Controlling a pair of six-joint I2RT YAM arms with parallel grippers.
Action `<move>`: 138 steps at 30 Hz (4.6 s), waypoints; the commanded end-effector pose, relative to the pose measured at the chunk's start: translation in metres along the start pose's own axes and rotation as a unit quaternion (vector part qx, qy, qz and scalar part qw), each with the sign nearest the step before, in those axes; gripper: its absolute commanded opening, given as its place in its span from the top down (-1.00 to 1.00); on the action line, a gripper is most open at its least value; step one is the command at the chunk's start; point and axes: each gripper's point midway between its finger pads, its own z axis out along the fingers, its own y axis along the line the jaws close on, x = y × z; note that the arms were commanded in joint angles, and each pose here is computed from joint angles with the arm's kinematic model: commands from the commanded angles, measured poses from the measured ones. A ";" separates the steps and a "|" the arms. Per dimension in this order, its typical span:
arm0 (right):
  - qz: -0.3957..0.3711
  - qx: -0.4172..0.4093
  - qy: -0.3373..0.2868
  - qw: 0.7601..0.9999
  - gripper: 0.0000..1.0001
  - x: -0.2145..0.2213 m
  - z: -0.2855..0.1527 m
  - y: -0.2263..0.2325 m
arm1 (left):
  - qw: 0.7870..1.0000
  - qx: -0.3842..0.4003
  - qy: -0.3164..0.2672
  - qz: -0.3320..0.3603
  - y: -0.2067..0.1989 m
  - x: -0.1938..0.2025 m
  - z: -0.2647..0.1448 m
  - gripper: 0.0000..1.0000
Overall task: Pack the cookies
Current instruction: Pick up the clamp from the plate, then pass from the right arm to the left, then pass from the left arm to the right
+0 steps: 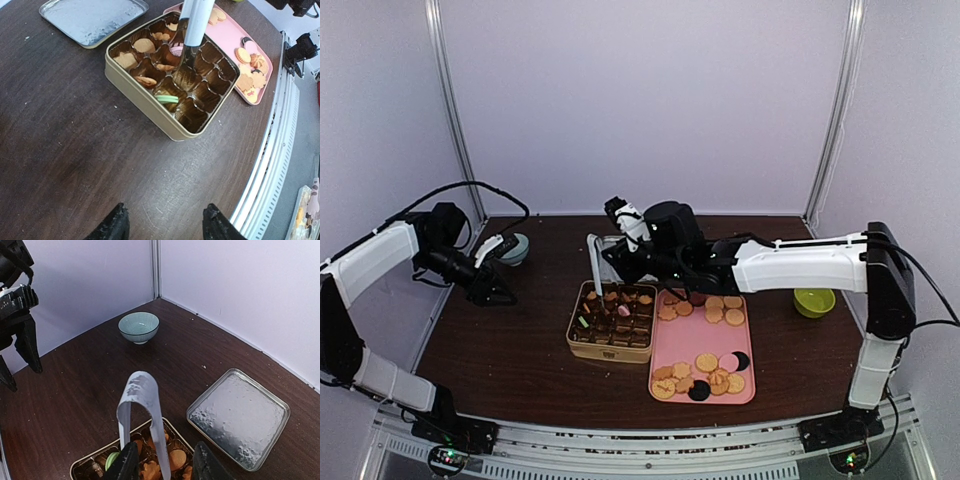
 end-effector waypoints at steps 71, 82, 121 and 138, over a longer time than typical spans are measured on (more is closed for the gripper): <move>0.133 -0.120 -0.308 0.934 1.00 -0.168 -0.140 0.057 | 0.949 0.264 -0.151 0.085 -0.160 -0.102 -0.024 0.21; 0.139 -0.142 -0.305 0.932 1.00 -0.169 -0.135 0.066 | 0.946 0.286 -0.123 0.090 -0.160 -0.088 -0.013 0.59; 0.158 -0.372 -0.122 0.906 -0.73 -0.120 -0.090 0.077 | 0.956 0.229 -0.106 0.148 -0.152 -0.088 -0.016 1.00; 0.209 -0.449 -0.125 0.860 -0.37 -0.127 -0.087 0.091 | 0.958 0.210 -0.097 0.168 -0.148 -0.083 -0.016 1.00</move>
